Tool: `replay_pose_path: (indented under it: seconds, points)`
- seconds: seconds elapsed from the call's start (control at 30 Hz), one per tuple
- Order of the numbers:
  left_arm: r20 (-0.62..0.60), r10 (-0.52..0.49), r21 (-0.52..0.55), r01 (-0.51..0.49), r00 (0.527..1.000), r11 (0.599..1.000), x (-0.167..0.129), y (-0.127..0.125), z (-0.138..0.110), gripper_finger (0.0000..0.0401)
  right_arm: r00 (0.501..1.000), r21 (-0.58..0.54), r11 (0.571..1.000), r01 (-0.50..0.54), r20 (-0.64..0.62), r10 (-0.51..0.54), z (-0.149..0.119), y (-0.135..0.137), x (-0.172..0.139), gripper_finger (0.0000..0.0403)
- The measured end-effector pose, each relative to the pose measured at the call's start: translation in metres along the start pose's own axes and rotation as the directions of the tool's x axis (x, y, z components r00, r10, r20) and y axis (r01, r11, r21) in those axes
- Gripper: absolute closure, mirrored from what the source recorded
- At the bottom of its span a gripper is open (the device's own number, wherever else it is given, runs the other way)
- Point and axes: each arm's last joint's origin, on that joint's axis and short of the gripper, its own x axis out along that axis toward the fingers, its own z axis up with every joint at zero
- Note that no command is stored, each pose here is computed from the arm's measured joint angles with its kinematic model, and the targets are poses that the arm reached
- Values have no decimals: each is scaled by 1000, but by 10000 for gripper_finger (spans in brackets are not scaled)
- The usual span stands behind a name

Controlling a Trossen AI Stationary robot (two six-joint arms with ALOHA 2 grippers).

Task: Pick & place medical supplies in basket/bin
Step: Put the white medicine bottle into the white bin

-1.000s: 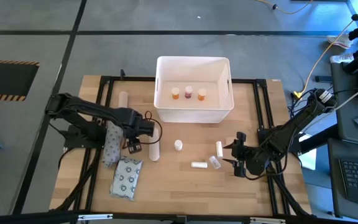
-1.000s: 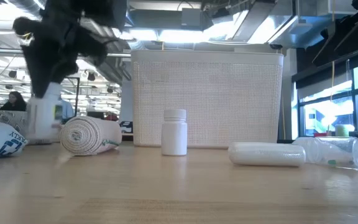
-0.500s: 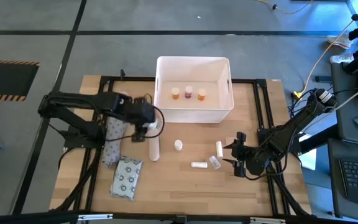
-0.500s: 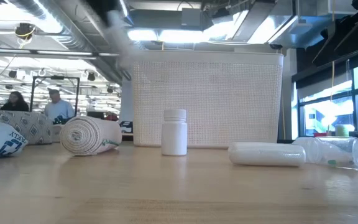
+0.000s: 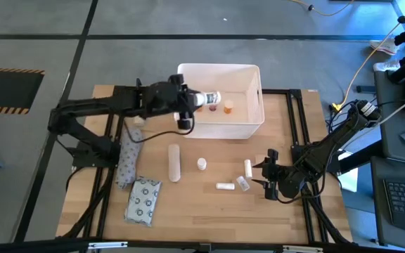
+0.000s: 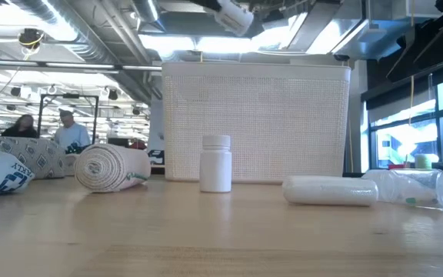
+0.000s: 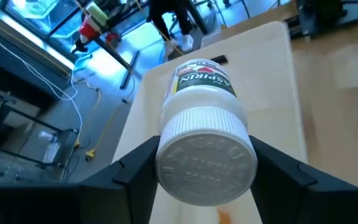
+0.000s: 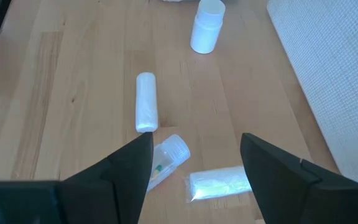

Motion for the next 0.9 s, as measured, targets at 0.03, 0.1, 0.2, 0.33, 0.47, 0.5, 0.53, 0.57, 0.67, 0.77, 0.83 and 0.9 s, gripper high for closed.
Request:
replay_pose_path:
  seconds: [0.03, 0.1, 0.2, 0.33, 0.47, 0.5, 0.53, 0.57, 0.67, 0.77, 0.83, 0.9]
  points:
    - [-12, 1, -3, -1, 1000, 1000, 6, 3, -3, 197, 1000, 0, 1000, 0, 0, 0, 0, 0, 0, 160]
    - [-37, 9, -13, -10, 999, 1000, 21, 7, -8, 198, 1000, 0, 1000, 0, 0, 0, 0, 0, 0, 160]
    - [-100, -18, -18, 16, 995, 1000, 45, 11, -22, 197, 1000, -1, 1000, 0, 0, 0, 0, 0, 0, 160]
    - [-173, -114, -50, 107, 978, 993, 73, 18, -34, 197, 1000, -4, 1000, 0, 0, 0, 0, 0, 0, 160]
    - [-272, -211, -117, 186, 939, 976, 99, 25, -42, 198, 1000, -12, 1000, 0, 0, 0, 0, 0, 0, 160]
    - [-294, -240, -137, 207, 925, 969, 104, 26, -44, 198, 1000, -13, 1000, 0, 0, 0, 0, 0, 0, 160]
    - [-315, -274, -160, 234, 909, 959, 110, 27, -45, 198, 1000, -17, 1000, 0, 0, 0, 0, 0, 0, 159]
    - [-338, -310, -181, 262, 889, 948, 115, 26, -47, 198, 1000, -19, 1000, 0, 0, 0, 0, 0, 0, 159]
    - [-402, -400, -225, 334, 824, 915, 129, 21, -55, 198, 1000, -21, 1000, 0, 0, 0, 0, 0, 0, 159]
    - [-464, -426, -234, 357, 776, 904, 142, 13, -64, 198, 1000, -22, 1000, 0, 0, 0, 0, 0, 0, 159]
    - [-477, -455, -259, 375, 752, 890, 147, 10, -68, 197, 1000, -22, 1000, 1, -1, -1, 0, 0, 0, 159]
    - [-484, -491, -285, 400, 724, 871, 153, 7, -74, 197, 1000, -22, 1000, 1, -1, -1, 0, 0, 0, 159]
